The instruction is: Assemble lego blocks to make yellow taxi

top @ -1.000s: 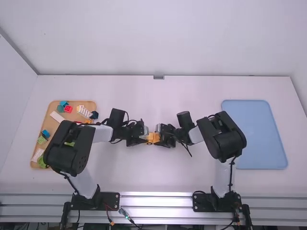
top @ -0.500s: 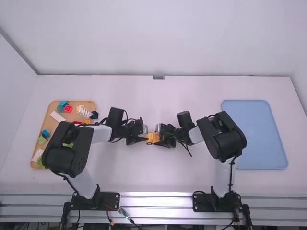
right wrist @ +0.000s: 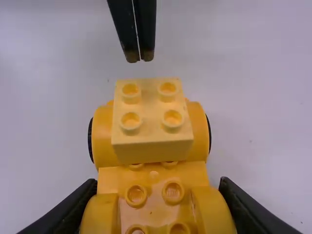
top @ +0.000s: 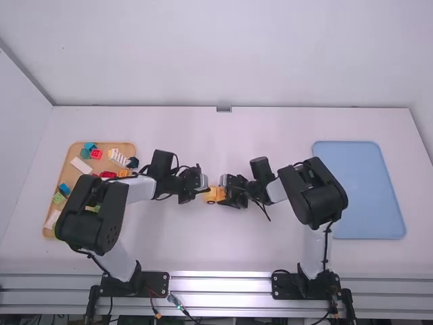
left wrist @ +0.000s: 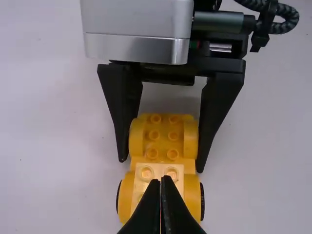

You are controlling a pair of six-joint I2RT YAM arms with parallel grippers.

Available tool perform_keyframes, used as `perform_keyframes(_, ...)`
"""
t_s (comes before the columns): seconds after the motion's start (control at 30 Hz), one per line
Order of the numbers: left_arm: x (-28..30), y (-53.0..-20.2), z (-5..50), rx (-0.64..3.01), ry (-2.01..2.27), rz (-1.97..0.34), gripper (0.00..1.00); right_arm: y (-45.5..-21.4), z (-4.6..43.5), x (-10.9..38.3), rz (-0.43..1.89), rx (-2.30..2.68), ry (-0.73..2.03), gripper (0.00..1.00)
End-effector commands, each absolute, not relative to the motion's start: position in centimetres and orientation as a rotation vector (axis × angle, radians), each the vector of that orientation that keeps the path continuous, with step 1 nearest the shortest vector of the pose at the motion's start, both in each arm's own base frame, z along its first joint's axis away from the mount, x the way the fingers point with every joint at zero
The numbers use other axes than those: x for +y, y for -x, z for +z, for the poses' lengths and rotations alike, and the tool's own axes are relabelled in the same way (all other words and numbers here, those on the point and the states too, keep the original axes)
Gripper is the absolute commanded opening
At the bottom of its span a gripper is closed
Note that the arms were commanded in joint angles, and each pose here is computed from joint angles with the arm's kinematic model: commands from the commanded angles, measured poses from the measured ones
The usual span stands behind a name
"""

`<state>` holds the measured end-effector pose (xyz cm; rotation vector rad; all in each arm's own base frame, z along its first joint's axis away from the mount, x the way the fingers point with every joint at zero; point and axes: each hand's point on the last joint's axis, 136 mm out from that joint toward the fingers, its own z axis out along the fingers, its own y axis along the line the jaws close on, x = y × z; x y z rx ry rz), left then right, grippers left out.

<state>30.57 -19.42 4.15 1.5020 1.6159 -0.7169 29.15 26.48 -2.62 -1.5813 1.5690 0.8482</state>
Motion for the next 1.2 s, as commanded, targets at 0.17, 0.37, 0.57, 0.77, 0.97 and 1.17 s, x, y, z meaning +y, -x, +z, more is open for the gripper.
perform_keyframes(0.17, -20.4, -30.0, 2.2, 1.600, -1.499, -0.831, 0.02, -28.7, -3.2, 26.5, 0.867, 1.581, 1.585, 0.47)
perform_keyframes(0.37, -20.1, -29.4, 0.8, 1.664, -1.508, -0.841, 0.02, -28.7, -3.1, 26.5, 0.867, 1.579, 1.585, 0.46)
perform_keyframes(0.57, -21.6, -28.6, -0.2, 1.635, -1.579, -0.858, 0.02, -28.8, -3.1, 26.5, 0.867, 1.578, 1.585, 0.46)
perform_keyframes(0.77, -21.6, -28.8, -1.4, 1.701, -1.616, -0.816, 0.02, -28.7, -3.1, 26.5, 0.870, 1.577, 1.585, 0.47)
perform_keyframes(0.97, -20.3, -28.8, -2.8, 1.794, -1.634, -0.743, 0.02, -28.8, -3.1, 26.5, 0.869, 1.578, 1.583, 0.46)
perform_keyframes(1.17, -19.0, -29.2, -3.2, 1.843, -1.602, -0.726, 0.02, -28.8, -3.1, 26.4, 0.865, 1.581, 1.583, 0.47)
